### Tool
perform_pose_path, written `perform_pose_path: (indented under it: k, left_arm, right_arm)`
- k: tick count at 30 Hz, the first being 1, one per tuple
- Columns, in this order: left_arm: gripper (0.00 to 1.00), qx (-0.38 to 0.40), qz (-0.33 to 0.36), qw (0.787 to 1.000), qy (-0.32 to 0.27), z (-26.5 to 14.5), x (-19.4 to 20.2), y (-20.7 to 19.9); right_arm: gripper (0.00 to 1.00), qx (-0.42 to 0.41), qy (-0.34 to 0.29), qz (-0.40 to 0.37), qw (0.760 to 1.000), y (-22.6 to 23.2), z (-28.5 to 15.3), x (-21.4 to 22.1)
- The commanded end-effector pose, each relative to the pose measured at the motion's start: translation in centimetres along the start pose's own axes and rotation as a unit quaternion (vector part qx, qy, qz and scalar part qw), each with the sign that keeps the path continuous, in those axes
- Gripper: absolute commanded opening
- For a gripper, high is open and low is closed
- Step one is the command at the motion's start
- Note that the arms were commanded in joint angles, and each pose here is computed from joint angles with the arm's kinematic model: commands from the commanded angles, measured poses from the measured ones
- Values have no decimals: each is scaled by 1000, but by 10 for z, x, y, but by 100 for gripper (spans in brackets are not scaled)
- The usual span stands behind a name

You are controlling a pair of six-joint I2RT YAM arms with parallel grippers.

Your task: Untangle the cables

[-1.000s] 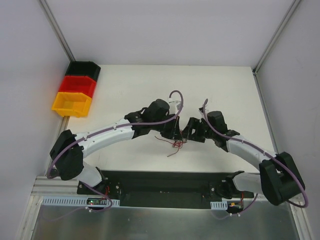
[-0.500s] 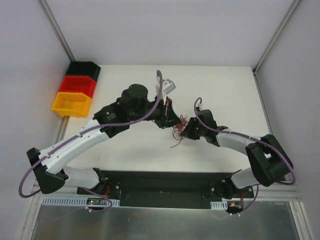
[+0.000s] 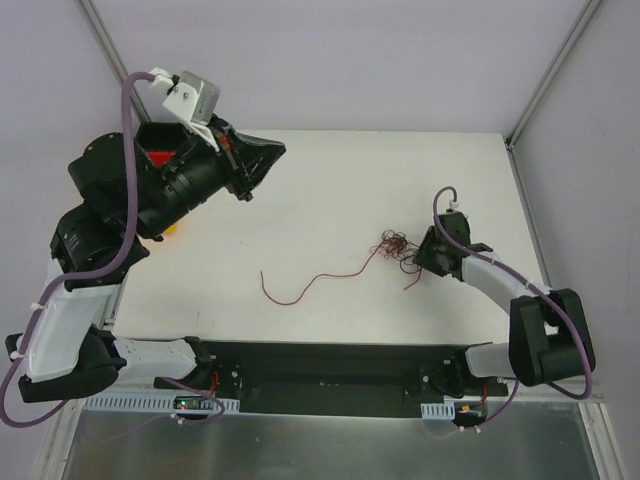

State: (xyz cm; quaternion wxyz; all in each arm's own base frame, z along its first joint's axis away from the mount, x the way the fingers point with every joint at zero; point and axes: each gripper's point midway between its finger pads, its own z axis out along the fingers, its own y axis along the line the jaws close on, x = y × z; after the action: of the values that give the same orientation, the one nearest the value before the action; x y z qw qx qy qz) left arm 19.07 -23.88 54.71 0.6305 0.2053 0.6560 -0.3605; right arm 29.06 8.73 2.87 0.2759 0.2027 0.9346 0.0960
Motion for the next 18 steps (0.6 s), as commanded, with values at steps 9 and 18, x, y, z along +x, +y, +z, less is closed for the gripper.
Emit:
perform_pose_path:
  k: [9, 18]
  left_arm:
    - [45, 25, -28, 962, 269, 55, 207, 0]
    - [90, 44, -74, 922, 378, 112, 340, 20]
  right_arm:
    - [74, -63, -19, -101, 993, 9, -59, -9]
    - [74, -131, 2, -86, 988, 37, -60, -5]
